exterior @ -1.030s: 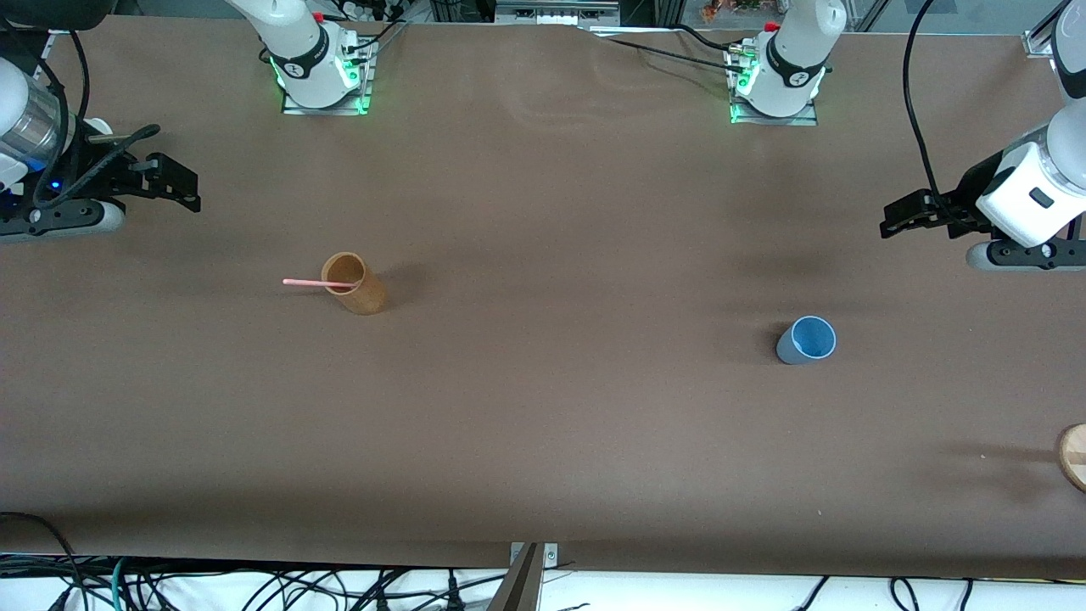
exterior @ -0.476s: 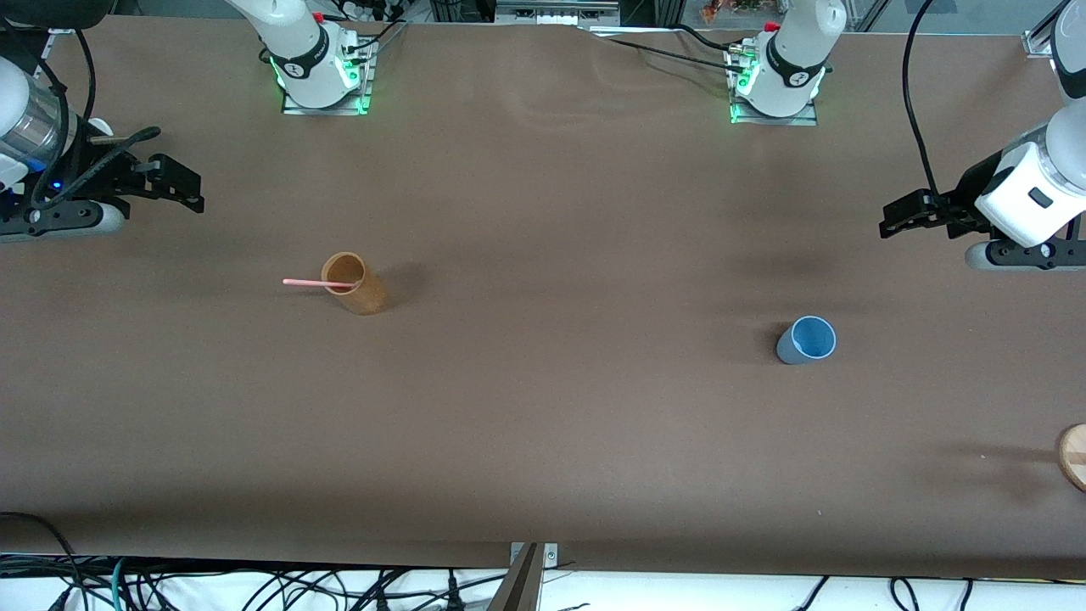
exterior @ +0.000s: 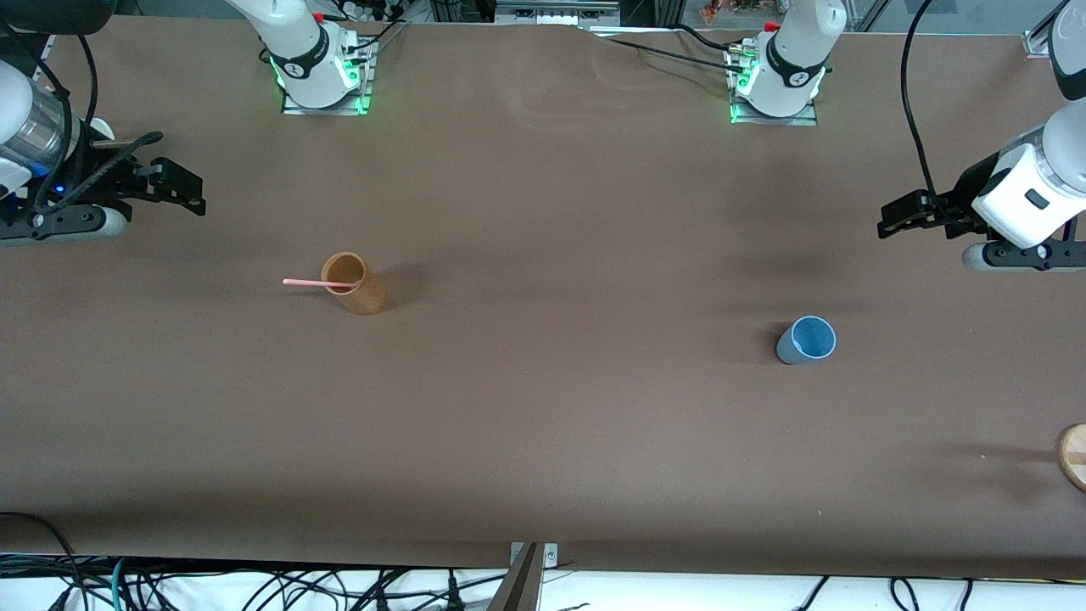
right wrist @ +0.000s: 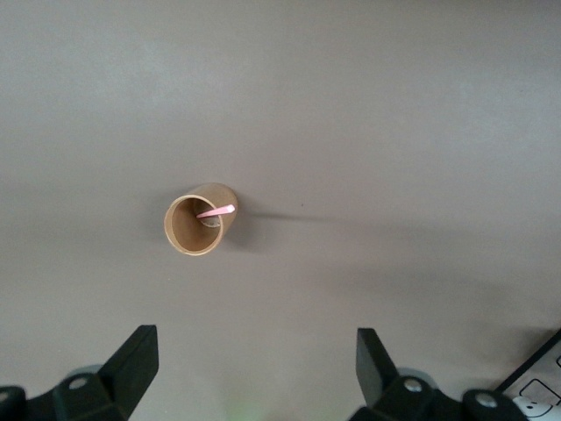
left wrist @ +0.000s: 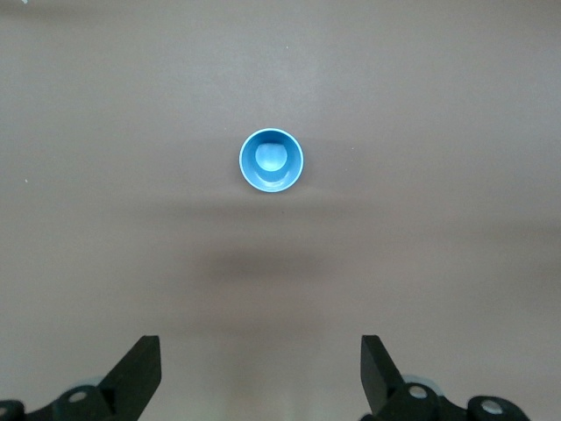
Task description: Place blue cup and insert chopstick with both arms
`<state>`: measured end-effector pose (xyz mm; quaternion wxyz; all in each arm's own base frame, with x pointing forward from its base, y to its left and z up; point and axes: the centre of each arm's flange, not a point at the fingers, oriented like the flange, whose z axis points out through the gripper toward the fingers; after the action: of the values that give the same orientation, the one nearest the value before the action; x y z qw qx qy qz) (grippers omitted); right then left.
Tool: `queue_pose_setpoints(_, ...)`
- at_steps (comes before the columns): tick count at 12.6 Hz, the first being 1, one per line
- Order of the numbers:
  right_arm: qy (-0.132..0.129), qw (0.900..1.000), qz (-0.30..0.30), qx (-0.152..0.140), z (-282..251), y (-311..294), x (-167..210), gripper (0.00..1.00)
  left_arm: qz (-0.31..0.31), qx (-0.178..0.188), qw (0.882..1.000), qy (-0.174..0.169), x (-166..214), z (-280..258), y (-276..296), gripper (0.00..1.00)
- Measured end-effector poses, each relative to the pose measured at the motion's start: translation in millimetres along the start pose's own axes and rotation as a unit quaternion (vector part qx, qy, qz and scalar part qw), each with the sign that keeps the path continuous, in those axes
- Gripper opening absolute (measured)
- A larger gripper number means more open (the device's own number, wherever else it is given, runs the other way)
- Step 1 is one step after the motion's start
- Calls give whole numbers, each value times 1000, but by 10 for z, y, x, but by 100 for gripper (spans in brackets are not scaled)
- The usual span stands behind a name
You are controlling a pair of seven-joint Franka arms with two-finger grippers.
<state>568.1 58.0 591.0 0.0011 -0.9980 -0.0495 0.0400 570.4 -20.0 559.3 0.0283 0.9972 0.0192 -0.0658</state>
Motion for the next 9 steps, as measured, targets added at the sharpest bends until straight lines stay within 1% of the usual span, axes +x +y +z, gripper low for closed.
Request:
queue_pose_setpoints(5, -12, 1000, 1, 0, 154, 11, 83, 100, 3, 0, 1000, -1, 0, 8, 36, 100)
queue_pose_setpoints(7, -12, 1000, 3, 0, 156, 10, 86, 100, 4, 0, 1000, -3, 12, 33, 46, 100)
queue_pose_setpoints(9, -11, 1000, 11, 0, 160, 6, 92, 100, 5, 0, 1000, -13, 73, 142, 60, 100)
